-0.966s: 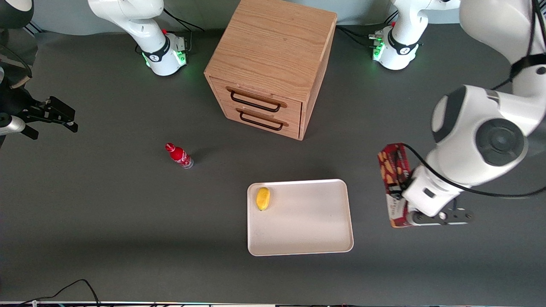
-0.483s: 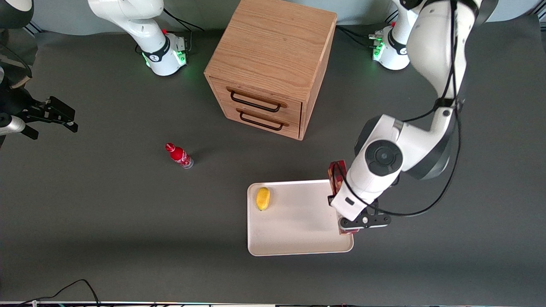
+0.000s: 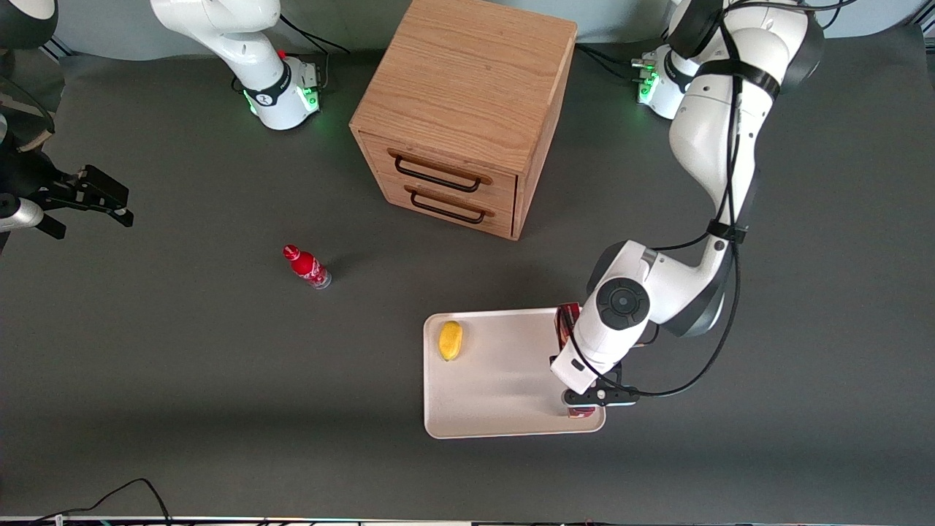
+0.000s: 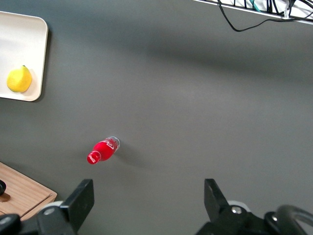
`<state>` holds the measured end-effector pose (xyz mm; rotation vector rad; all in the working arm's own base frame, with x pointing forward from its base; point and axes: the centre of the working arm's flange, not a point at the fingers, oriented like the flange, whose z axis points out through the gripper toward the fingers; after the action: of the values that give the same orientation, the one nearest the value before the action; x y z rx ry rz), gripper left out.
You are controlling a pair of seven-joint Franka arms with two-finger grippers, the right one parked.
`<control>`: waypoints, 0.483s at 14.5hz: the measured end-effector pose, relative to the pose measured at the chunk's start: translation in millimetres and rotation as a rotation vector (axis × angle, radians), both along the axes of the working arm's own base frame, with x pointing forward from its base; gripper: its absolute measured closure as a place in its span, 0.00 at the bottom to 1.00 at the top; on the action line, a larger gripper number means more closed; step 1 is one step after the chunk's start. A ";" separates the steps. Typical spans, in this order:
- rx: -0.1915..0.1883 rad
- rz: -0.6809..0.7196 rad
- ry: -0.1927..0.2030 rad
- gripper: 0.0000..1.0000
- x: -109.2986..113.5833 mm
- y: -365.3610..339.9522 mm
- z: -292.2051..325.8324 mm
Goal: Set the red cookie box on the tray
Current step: 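Carry the box over the cream tray and lower it beside the yellow fruit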
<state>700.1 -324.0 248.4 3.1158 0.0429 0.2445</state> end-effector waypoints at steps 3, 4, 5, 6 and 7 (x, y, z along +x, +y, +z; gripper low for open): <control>0.008 -0.010 0.004 0.86 -1.9 -2.9 -12.1; 0.008 -0.010 0.003 0.79 -1.7 -2.8 -12.1; 0.008 -0.010 0.000 0.70 -1.4 -2.5 -11.9; 0.008 -0.011 -0.003 0.59 -1.0 -2.5 -11.4; 0.008 -0.012 -0.007 0.50 -0.4 -2.4 -10.5</control>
<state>699.8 -326.4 237.9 3.1222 0.0233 0.2560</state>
